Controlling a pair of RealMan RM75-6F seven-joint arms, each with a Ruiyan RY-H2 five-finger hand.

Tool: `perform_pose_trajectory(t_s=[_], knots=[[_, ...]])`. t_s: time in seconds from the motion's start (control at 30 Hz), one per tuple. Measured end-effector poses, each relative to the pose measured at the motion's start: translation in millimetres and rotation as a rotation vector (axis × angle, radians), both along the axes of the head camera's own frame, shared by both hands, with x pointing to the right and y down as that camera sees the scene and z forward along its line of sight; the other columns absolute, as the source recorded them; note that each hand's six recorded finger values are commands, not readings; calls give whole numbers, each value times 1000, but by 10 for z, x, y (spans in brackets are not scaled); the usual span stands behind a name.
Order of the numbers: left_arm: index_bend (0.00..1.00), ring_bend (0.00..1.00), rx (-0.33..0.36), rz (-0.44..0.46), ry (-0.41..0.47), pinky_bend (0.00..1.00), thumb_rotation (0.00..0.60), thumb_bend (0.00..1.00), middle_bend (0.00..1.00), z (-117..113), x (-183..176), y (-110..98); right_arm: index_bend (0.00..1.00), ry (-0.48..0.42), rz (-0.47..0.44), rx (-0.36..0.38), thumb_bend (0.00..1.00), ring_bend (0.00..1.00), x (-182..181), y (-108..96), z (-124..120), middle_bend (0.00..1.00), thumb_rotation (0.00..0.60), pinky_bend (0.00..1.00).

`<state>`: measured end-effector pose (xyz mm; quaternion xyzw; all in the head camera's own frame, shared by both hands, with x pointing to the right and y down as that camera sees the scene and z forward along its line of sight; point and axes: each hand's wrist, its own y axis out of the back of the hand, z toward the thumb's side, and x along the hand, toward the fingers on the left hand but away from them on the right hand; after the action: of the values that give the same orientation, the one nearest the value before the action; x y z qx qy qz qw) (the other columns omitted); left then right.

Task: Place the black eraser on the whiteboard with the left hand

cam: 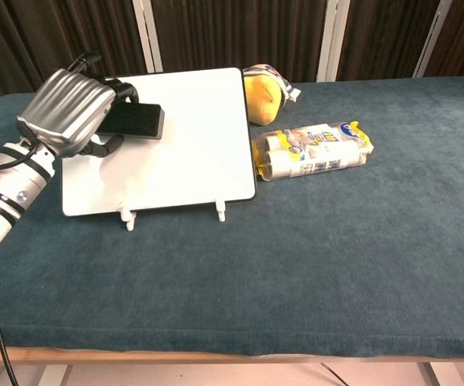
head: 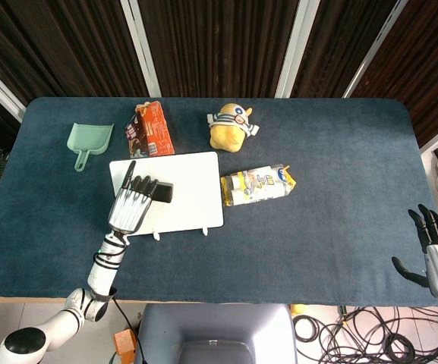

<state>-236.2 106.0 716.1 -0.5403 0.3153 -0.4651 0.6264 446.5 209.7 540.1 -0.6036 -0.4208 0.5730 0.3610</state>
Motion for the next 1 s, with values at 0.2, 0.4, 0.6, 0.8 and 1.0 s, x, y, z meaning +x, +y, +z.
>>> perform_pose_trajectory(t_s=[0.2,0.4,0.6,0.8,1.0], knots=[[625,435,-6,-7,-52,57,600,373,691,61,21,-17,0,0,0,-1,193,0,8,2,-3,0,600,0],[523,413,-14,-10,-52,43,600,364,651,74,28,-6,0,1,0,-2,193,0,10,7,-5,0,600,0],[380,359,-34,-21,-54,20,600,328,570,100,16,-6,0,1,-3,-5,193,0,1,8,5,0,600,0],[149,242,-47,-32,-68,0,600,295,387,118,5,-1,0,2,-7,-6,193,0,-5,5,12,0,600,0],[53,157,-64,-74,-64,0,600,278,234,128,-25,-12,0,5,-7,-7,193,0,-4,9,14,0,600,0]])
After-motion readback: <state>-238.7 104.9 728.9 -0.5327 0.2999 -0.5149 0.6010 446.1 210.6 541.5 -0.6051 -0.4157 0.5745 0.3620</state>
